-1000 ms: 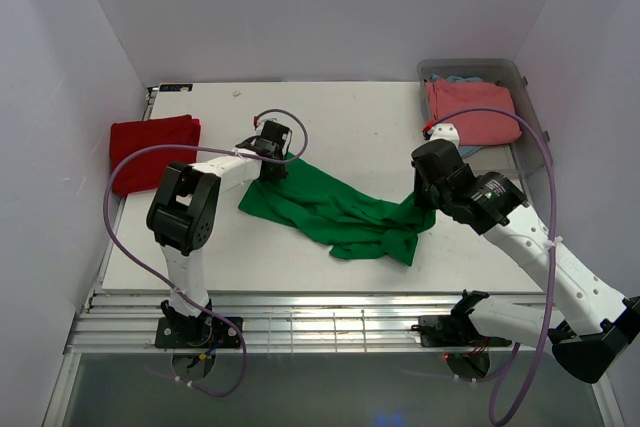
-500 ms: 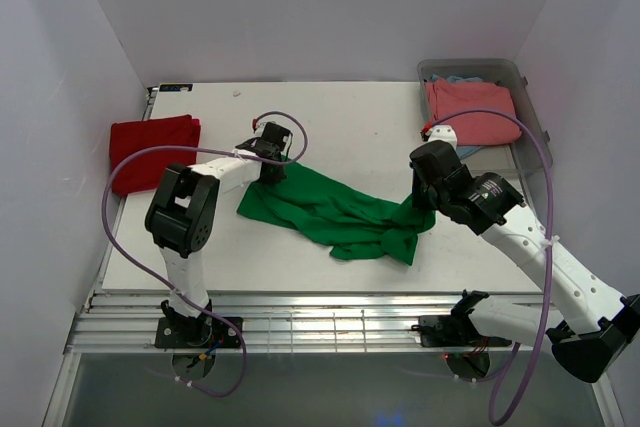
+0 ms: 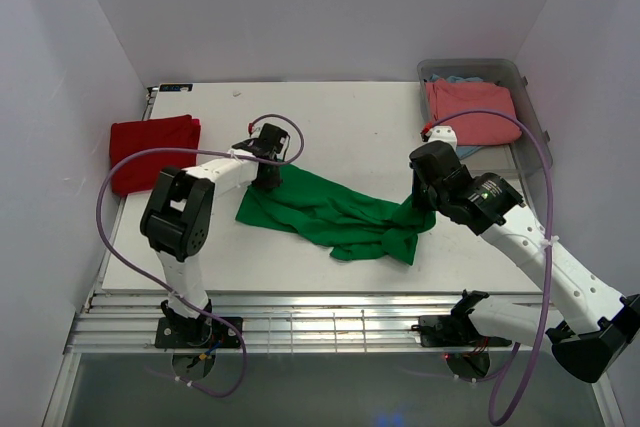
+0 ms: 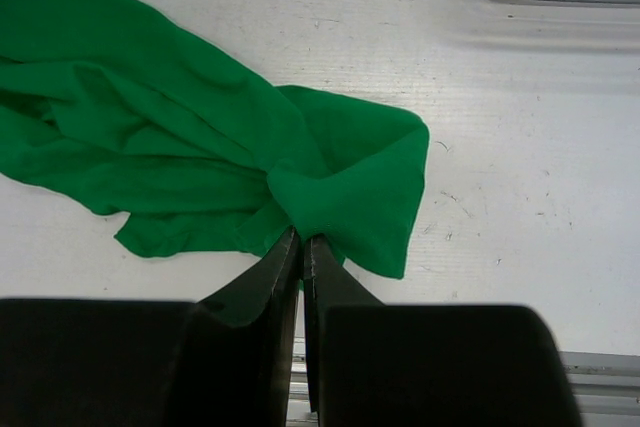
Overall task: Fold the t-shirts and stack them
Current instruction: Flatten the tshirt out
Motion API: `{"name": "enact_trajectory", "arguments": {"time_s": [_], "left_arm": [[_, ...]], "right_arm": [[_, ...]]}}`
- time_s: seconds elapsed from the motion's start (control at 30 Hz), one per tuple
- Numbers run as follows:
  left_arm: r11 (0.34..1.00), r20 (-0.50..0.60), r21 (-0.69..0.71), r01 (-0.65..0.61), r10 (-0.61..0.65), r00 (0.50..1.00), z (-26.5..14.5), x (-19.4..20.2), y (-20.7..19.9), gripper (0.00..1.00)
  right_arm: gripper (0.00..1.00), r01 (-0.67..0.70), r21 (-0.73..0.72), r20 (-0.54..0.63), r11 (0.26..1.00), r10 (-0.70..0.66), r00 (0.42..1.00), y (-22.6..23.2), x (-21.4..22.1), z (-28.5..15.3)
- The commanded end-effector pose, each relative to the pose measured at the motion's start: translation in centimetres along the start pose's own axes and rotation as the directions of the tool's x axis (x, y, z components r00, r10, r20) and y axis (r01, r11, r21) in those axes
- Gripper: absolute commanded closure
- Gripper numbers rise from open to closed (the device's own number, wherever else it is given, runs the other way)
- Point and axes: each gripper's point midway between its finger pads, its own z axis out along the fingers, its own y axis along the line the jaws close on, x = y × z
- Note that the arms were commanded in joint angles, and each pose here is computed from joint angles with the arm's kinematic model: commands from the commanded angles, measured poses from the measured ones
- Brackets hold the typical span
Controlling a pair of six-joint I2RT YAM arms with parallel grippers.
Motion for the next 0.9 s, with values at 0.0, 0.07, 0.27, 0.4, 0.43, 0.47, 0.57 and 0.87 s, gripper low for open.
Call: {"name": "enact_trajectory", "arguments": {"time_s": [0.0, 0.07, 0.27, 0.4, 0.43, 0.47, 0.57, 0.87], "left_arm": [[0.999, 0.036, 0.036, 0.034, -0.035, 0.999, -2.8, -1.1, 0.0, 0.70], [0.998, 0.035, 0.039, 0.039, -0.040, 0.999, -3.0, -0.9, 0.0, 0.70], [0.998, 0.049, 0.050, 0.048, -0.050, 0.998, -3.6, -1.0, -0.2, 0.70], [0.999, 0.018, 0.035, 0.032, -0.032, 0.999, -2.5, 0.0, 0.0, 0.70], [0.999, 0.011, 0.033, 0.032, -0.033, 0.999, -2.4, 0.3, 0.0, 0.70], [0.999, 0.006, 0.036, 0.033, -0.033, 0.999, -2.2, 0.5, -0.1, 0.70], [0.999, -0.007, 0.039, 0.033, -0.033, 0.999, -1.8, 1.0, -0.1, 0.70], [0.999, -0.033, 0.045, 0.029, -0.027, 0.999, -1.1, 2.0, -0.4, 0.70]], "right_arm": [[0.92, -0.033, -0.012, 0.027, 0.999, 0.034, 0.999, 0.1, -0.3, -0.2], [0.92, -0.031, -0.016, 0.023, 0.999, 0.032, 0.999, 0.2, -0.2, -0.1], [0.92, -0.031, -0.018, 0.019, 0.999, 0.032, 0.999, 0.3, 0.0, 0.1], [0.92, -0.031, -0.025, 0.015, 0.999, 0.032, 0.999, 0.5, 0.1, 0.3], [0.92, -0.031, -0.027, 0.016, 0.999, 0.031, 0.999, 0.5, 0.1, 0.2], [0.92, -0.029, -0.025, 0.012, 0.999, 0.029, 0.999, 0.5, 0.2, 0.3], [0.92, -0.031, -0.025, 0.015, 0.999, 0.032, 0.999, 0.4, 0.1, 0.2], [0.92, -0.031, -0.032, 0.011, 0.999, 0.032, 0.999, 0.5, 0.2, 0.1]]}}
